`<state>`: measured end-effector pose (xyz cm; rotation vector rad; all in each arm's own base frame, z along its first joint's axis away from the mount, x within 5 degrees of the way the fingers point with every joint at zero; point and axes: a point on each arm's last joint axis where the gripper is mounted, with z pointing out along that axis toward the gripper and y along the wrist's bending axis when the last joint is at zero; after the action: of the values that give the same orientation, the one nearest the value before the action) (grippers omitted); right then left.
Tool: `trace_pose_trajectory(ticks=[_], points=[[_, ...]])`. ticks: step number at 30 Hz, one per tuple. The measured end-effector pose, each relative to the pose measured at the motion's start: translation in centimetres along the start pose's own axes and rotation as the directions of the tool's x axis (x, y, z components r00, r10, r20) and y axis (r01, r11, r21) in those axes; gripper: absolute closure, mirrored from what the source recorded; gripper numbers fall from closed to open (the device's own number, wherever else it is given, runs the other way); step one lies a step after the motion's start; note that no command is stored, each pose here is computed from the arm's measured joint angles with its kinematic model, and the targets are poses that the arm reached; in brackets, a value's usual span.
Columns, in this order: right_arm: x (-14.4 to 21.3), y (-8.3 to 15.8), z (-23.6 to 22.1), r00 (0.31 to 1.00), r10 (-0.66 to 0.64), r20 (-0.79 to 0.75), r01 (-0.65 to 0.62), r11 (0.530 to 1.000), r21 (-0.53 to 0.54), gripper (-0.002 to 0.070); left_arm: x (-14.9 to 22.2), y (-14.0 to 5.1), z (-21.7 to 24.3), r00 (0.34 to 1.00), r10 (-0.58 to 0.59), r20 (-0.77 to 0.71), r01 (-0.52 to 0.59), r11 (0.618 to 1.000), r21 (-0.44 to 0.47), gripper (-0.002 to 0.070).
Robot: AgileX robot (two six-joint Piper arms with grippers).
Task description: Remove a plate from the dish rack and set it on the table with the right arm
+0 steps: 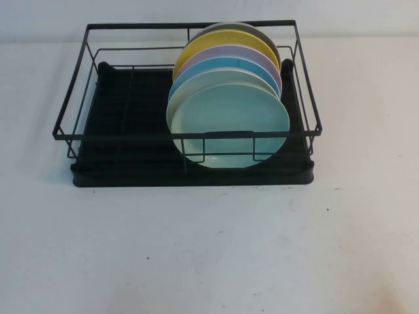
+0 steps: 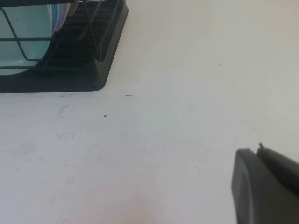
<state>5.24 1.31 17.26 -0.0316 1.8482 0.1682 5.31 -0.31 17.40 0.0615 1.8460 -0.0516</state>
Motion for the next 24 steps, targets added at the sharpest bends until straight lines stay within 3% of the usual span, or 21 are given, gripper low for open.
trace_pose_trajectory(ticks=[24], points=[[-0.06,0.15,0.0,0.999,0.043,0.006,-0.043,0.999,-0.017,0.0694,0.0,0.0,0.0,1.0,0.0,0.0,0.0,1.0,0.0,0.068]])
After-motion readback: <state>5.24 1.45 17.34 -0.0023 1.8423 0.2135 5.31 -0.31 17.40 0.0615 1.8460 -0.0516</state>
